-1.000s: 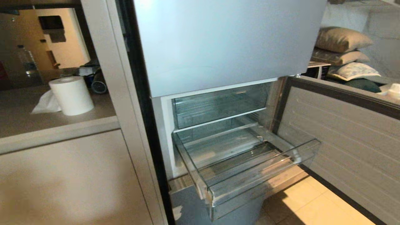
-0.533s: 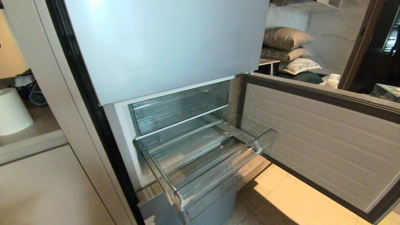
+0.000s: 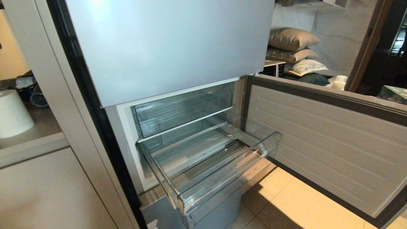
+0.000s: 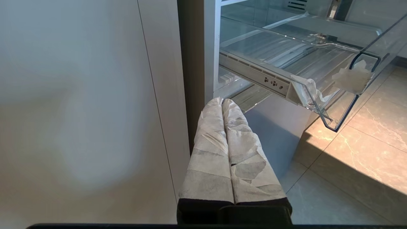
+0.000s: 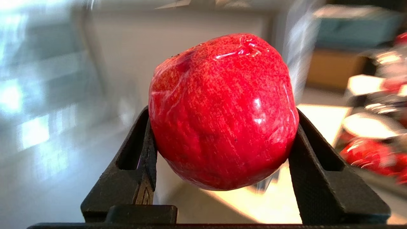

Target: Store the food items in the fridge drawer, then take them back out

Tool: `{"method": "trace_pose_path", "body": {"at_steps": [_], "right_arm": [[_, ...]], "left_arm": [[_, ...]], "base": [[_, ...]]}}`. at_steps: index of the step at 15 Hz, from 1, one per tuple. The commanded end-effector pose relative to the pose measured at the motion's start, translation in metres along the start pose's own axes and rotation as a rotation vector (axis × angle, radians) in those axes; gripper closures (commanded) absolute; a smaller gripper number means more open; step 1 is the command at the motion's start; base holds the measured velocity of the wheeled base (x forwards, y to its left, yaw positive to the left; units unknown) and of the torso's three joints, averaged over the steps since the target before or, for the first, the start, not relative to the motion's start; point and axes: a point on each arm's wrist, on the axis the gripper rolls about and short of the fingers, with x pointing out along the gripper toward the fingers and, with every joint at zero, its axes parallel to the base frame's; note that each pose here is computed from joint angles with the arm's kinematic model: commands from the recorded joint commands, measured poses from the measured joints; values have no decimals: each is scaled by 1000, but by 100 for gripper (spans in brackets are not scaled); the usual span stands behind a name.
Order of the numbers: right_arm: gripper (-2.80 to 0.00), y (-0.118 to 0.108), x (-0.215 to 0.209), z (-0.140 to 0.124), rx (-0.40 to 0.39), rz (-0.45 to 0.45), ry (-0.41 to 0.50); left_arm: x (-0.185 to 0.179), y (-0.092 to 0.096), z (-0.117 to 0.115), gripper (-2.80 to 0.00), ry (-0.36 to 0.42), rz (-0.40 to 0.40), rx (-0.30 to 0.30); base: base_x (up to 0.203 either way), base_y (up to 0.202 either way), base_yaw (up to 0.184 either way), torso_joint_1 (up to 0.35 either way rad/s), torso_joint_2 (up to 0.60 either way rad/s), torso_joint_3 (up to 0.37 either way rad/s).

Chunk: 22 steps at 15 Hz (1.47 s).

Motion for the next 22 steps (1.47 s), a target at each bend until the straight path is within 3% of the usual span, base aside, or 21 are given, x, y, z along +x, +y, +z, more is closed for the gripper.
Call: {"method": "trace_pose_path", "body": {"at_steps": [1, 3, 5, 7, 12, 15, 22], "right_arm": [[0, 12, 44, 55, 25, -124, 52], [0, 15, 86, 87, 49, -299, 63], [0, 3, 128, 104, 55, -473, 71], [0, -25, 175, 108, 75, -588, 85], [0, -108, 251, 108, 147, -759, 27], [0, -145, 282, 79, 199, -725, 126], [0, -201, 325, -15, 306, -672, 382]], "left_arm": [[0, 0, 0, 0, -1, 1, 0], [0, 0, 0, 0, -2, 1, 0], [0, 0, 0, 0, -2, 0, 0], [0, 0, 0, 0, -2, 0, 0], [0, 0, 0, 0, -2, 0, 0], [0, 0, 0, 0, 0, 1, 0], [0, 0, 0, 0, -2, 1, 0]], "base": [[0, 0, 0, 0, 0, 0], [0, 0, 0, 0, 0, 0], [0, 0, 0, 0, 0, 0], [0, 0, 0, 0, 0, 0], [0, 0, 0, 0, 0, 0], [0, 0, 0, 0, 0, 0], [0, 0, 0, 0, 0, 0]]}}
